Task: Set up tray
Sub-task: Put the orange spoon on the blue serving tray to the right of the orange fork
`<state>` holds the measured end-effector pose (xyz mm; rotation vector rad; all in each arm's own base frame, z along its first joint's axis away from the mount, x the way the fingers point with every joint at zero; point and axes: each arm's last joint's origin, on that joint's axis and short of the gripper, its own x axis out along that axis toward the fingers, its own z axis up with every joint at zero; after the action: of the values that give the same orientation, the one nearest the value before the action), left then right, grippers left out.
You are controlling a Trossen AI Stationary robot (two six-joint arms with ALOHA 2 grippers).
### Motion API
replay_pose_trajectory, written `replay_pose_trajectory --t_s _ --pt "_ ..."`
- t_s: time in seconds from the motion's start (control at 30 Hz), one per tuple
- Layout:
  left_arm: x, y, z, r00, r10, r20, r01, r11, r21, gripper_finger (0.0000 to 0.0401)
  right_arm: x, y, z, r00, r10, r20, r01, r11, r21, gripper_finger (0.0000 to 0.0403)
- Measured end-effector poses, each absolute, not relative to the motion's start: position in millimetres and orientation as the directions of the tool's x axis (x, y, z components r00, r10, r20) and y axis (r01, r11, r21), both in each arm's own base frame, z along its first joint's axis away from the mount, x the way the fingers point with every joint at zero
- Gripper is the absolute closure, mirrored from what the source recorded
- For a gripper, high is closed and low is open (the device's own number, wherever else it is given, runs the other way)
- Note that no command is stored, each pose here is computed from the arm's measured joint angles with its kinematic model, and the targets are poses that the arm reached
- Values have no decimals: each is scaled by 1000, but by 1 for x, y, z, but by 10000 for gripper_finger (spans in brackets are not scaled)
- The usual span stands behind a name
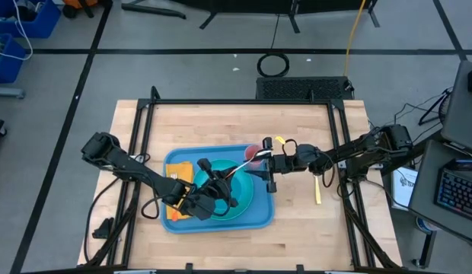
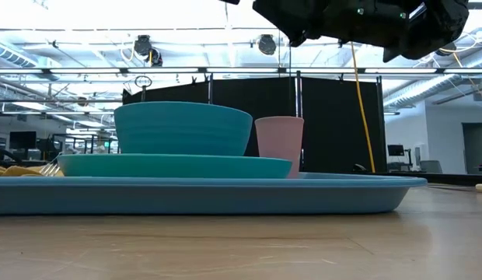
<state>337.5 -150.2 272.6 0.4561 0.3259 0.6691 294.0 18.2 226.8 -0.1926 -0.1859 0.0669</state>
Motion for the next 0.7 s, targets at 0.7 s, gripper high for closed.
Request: replay_pose_trajectory --t_s 0.7 --pt "303 -159 274 638 763 -100 -690 624 367 401 295 21 219 991 93 101 -70 975 -212 268"
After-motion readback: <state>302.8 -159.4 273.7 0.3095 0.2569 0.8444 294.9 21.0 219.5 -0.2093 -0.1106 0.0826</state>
